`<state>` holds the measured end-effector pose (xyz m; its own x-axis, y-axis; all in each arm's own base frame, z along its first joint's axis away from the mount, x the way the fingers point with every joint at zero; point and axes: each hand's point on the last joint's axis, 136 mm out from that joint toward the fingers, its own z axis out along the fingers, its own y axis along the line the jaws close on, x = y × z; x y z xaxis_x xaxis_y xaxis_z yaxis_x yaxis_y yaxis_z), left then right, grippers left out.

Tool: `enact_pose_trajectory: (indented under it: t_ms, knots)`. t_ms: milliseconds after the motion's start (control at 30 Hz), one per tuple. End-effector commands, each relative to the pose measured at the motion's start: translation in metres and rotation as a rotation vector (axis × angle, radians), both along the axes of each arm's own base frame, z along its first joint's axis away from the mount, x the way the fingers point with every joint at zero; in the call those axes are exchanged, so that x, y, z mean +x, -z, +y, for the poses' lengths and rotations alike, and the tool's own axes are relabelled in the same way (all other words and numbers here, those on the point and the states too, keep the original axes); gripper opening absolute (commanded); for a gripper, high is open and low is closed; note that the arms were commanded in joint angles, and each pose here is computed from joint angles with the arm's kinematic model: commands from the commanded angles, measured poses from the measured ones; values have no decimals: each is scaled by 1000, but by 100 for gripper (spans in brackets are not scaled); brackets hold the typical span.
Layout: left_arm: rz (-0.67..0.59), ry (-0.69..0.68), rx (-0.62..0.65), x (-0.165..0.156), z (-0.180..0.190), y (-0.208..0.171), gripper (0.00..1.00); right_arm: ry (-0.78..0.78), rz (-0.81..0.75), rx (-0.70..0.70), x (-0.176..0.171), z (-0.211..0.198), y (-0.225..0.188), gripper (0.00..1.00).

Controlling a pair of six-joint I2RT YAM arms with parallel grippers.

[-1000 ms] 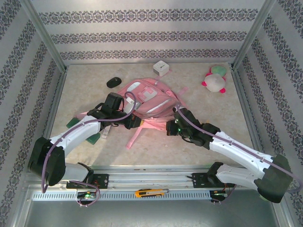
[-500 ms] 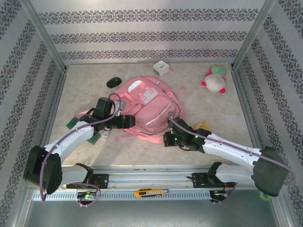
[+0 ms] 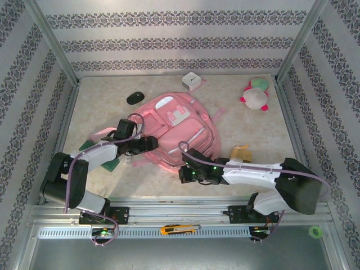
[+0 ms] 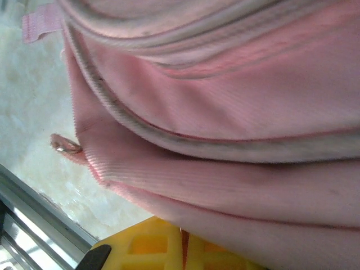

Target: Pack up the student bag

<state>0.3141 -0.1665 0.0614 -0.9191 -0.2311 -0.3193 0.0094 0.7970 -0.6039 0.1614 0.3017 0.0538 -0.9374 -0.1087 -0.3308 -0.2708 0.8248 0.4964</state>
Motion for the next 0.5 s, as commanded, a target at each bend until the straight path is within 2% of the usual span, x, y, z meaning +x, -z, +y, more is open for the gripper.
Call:
enact_pose_trajectory:
  t_ms: [0, 100, 267, 367, 467]
  knots:
    - [-207, 39, -23, 42, -10, -45, 77, -46, -30, 105, 5, 32, -23, 0]
    - [-301, 85, 24, 39, -6, -64, 83, -64, -38, 102, 7, 30, -26, 0]
    - [-544, 171, 151, 19, 5, -99, 84, -69, -26, 127, 13, 17, -31, 0]
    - [-714, 265, 209, 1, -5, -116, 84, -78, -10, 150, 15, 10, -34, 0]
    - [-884, 559, 228, -34, -40, -115, 75, -99, 2, 155, 18, 7, -35, 0]
